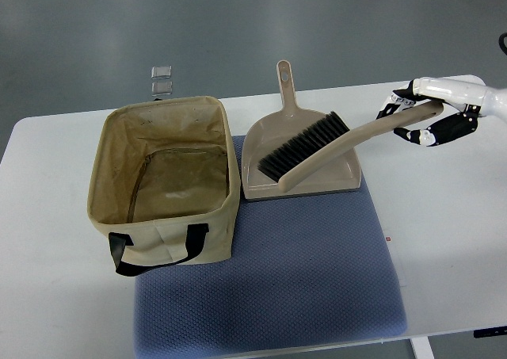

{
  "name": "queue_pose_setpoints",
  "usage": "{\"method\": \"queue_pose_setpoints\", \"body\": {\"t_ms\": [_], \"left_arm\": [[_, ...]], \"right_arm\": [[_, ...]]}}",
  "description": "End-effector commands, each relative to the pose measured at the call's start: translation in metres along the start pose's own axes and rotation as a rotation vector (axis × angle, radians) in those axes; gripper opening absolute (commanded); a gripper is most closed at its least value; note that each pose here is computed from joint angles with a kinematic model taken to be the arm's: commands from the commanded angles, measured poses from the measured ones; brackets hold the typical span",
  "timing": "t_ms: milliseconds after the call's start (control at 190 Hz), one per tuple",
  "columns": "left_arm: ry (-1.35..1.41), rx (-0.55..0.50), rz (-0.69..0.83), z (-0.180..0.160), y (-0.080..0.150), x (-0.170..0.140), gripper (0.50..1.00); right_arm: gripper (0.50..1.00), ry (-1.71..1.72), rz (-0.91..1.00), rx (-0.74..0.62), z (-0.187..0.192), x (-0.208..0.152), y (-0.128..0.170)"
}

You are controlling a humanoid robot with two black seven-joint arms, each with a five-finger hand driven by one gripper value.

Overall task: Put pink broom in yellow bag with right hand
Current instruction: 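Lift the brush with the right hand over the dustpan toward the bag, then lower the brush into the beige bag and open the right hand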

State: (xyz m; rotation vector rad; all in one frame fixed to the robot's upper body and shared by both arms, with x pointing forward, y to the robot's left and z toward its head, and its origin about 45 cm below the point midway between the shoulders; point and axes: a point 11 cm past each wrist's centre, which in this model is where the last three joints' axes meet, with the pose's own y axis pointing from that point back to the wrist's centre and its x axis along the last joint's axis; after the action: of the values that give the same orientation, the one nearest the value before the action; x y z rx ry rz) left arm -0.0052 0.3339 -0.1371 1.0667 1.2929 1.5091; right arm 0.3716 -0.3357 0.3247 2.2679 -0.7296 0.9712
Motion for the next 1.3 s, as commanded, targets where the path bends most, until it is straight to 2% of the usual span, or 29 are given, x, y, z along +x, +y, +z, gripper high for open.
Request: {"method": "queue_pose_setpoints", "body": {"t_ms": [0, 194, 425, 688, 872, 1129, 1297], "left_arm": [[0.000, 0.000, 0.000, 0.000, 0.000, 0.000, 1.000], [0.000, 0.000, 0.000, 0.000, 0.000, 0.000, 1.000], [0.001, 0.000, 0.000, 0.000, 0.000, 0.000, 1.000], [0.001, 0.000, 0.000, 0.000, 0.000, 0.000, 1.000], [0.001, 0.000, 0.000, 0.000, 0.000, 0.000, 1.000], [0.001, 0.000, 0.000, 0.000, 0.000, 0.000, 1.000], [0.001, 0.000, 0.000, 0.000, 0.000, 0.000, 1.000]], "right_arm": [[0.500, 0.003, 0.031, -0.007, -0.001, 0.017, 0.004], [0.500, 0.041, 0.077, -0.005, -0.013, 0.050, -0.002], [0.500, 0.048, 0.068, 0.074, -0.040, 0.065, -0.066], [0.500, 0.106, -0.064, 0.102, -0.064, 0.028, -0.155], [0.500, 0.138, -0.101, 0.111, -0.081, 0.013, -0.197], [0.500, 0.215, -0.118, 0.067, -0.089, -0.011, -0.237], [0.500, 0.222, -0.096, 0.073, -0.092, -0.011, -0.240]]}}
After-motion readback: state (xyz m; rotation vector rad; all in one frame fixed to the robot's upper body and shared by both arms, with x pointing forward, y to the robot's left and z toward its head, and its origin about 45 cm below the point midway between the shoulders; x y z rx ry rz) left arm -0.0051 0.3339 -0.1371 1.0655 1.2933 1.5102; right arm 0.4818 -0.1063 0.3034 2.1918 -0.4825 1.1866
